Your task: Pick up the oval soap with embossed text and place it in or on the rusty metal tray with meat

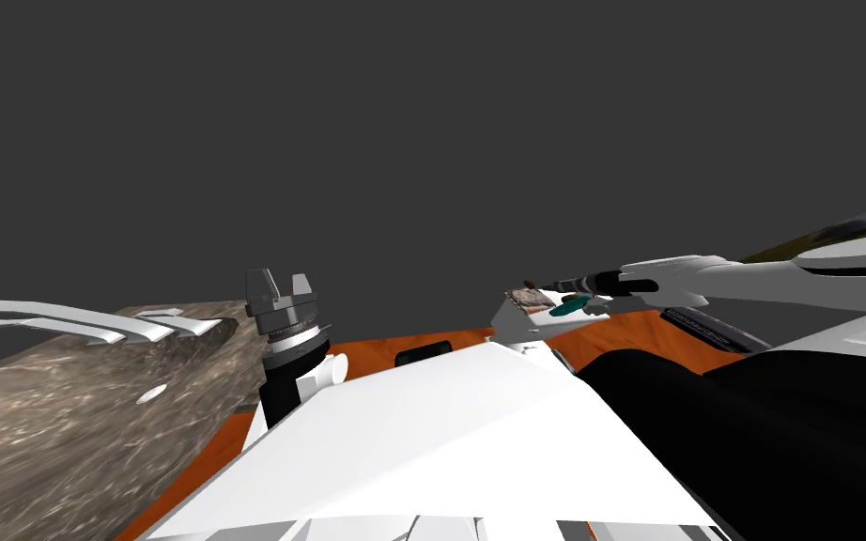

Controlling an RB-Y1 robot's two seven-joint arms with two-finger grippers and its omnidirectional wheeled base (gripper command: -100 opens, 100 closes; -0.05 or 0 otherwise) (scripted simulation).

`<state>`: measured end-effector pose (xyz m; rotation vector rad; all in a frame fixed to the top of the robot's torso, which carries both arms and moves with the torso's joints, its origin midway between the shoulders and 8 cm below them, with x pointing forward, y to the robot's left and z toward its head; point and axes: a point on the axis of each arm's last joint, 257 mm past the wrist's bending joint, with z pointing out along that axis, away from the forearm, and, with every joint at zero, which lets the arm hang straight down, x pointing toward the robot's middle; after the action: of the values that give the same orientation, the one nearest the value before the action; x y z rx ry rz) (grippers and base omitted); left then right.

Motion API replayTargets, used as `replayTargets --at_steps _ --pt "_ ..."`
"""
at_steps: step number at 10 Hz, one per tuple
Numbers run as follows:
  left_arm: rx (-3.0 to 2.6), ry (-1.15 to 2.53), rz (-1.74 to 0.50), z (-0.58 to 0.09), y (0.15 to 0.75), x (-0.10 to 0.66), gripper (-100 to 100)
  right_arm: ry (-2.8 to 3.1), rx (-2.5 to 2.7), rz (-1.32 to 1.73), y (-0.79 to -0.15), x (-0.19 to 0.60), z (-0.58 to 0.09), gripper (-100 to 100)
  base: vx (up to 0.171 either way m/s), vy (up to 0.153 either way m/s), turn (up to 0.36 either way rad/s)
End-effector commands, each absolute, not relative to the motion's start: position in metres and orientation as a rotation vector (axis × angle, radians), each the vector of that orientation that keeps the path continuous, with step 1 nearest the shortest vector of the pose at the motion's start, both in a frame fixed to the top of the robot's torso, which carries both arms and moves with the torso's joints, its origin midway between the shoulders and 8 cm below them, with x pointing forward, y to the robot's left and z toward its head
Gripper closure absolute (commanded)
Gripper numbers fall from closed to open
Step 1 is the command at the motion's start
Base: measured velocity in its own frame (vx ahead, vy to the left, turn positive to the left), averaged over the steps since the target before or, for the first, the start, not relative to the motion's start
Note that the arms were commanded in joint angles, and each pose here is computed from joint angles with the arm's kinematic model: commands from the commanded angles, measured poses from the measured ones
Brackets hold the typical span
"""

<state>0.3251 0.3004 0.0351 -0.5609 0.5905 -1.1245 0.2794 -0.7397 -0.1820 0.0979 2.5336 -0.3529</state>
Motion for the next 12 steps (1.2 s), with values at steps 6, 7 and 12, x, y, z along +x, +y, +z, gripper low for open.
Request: replayTargets --at_steps 6,7,12 --pt "-0.561 0.59 -1.124 0.035 0.3 0.325 0 2.537 0.051 -0.341 -0.728 0.305 -0.168 -100 -0.011 0.002 -0.039" --pt "-0.561 0.59 -1.125 0.035 0.3 0.325 0 2.537 0.051 -0.341 -0.728 0.305 -0.168 -100 -0.01 0.003 0.008" --pt "-0.561 0.59 -1.125 0.035 0.3 0.325 0 2.537 0.052 -0.342 -0.728 0.305 -0.167 0 0.0 0.0 0.0"
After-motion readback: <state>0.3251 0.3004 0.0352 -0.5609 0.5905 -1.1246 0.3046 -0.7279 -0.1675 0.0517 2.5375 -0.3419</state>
